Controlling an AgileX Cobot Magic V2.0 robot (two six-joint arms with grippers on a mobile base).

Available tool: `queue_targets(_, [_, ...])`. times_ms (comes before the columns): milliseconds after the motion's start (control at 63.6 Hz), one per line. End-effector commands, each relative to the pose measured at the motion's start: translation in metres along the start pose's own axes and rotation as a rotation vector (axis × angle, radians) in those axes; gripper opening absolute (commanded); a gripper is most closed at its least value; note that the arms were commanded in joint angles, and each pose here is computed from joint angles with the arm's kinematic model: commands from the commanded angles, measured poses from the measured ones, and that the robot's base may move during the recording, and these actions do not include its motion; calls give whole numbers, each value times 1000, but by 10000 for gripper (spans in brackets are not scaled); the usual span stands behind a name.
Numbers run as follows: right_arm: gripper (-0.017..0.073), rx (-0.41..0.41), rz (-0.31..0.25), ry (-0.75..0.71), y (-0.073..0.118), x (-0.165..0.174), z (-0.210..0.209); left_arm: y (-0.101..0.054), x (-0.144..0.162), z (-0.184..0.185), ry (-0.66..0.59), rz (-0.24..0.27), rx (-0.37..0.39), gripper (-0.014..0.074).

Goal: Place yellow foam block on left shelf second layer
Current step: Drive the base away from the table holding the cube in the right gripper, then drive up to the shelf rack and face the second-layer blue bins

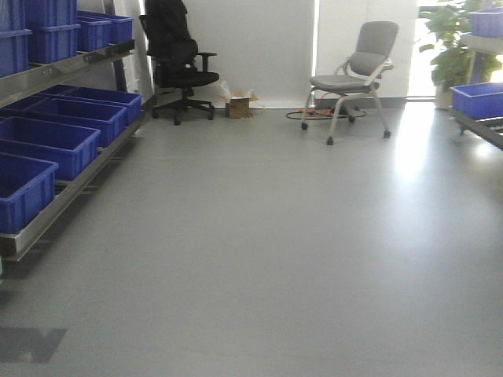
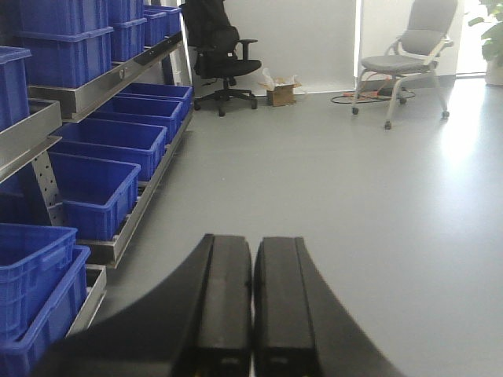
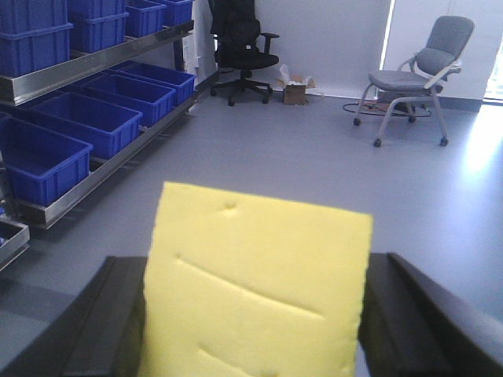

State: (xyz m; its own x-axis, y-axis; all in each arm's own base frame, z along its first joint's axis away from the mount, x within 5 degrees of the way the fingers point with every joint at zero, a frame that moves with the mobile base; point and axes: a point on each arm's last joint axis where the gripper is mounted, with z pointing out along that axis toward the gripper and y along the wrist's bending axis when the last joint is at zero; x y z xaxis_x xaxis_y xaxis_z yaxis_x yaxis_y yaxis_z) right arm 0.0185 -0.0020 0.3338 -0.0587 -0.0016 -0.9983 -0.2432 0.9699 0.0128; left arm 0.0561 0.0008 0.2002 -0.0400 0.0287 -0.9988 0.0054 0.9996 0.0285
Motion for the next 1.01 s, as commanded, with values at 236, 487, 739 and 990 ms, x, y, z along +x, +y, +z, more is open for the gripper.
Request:
queue_targets(236, [351,3,-16,-99,0,-16,-2,-2,0,1,-68,-7,26,137])
queue_targets(487, [351,3,-16,-99,0,-16,-2,-2,0,1,-68,-7,26,137])
queue_targets(739, [351,3,-16,-99,0,-16,-2,-2,0,1,-68,-7,26,137])
queue_targets(990, [351,3,-16,-99,0,-16,-2,-2,0,1,-68,-7,26,137])
